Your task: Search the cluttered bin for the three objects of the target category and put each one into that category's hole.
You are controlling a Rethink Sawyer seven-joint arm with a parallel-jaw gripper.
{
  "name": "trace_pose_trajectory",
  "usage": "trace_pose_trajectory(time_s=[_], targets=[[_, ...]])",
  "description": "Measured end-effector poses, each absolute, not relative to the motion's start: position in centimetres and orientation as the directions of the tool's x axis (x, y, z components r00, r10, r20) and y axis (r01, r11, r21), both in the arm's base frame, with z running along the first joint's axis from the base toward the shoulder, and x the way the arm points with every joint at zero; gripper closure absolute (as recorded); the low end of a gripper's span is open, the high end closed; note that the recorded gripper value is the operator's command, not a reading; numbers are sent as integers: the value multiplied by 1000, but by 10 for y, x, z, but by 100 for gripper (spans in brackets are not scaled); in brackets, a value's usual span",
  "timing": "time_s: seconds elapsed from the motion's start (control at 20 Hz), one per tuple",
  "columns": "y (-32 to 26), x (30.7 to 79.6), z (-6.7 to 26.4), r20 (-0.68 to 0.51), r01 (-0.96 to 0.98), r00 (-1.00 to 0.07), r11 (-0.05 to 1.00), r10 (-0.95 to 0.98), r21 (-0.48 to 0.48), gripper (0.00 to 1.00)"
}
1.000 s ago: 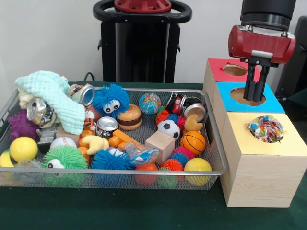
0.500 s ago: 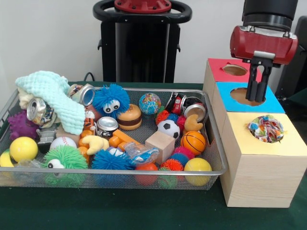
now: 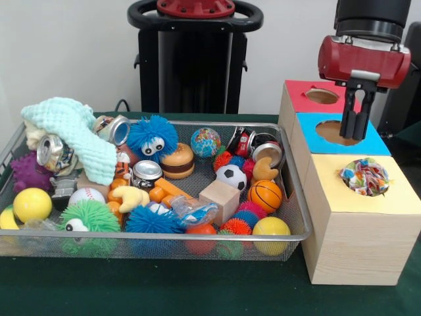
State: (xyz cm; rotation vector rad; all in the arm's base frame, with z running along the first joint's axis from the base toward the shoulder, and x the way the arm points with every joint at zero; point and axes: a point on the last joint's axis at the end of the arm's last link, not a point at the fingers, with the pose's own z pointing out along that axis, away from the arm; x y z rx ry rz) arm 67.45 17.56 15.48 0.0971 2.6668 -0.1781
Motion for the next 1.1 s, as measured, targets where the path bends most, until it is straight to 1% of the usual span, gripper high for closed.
trace_pose_trajectory(time_s=[0.25,1.1], targets=[[180,674,152,-458,92,-888,990,31,-111,100],[192,673,129,-501,65,-866,990,-7,-126,100]])
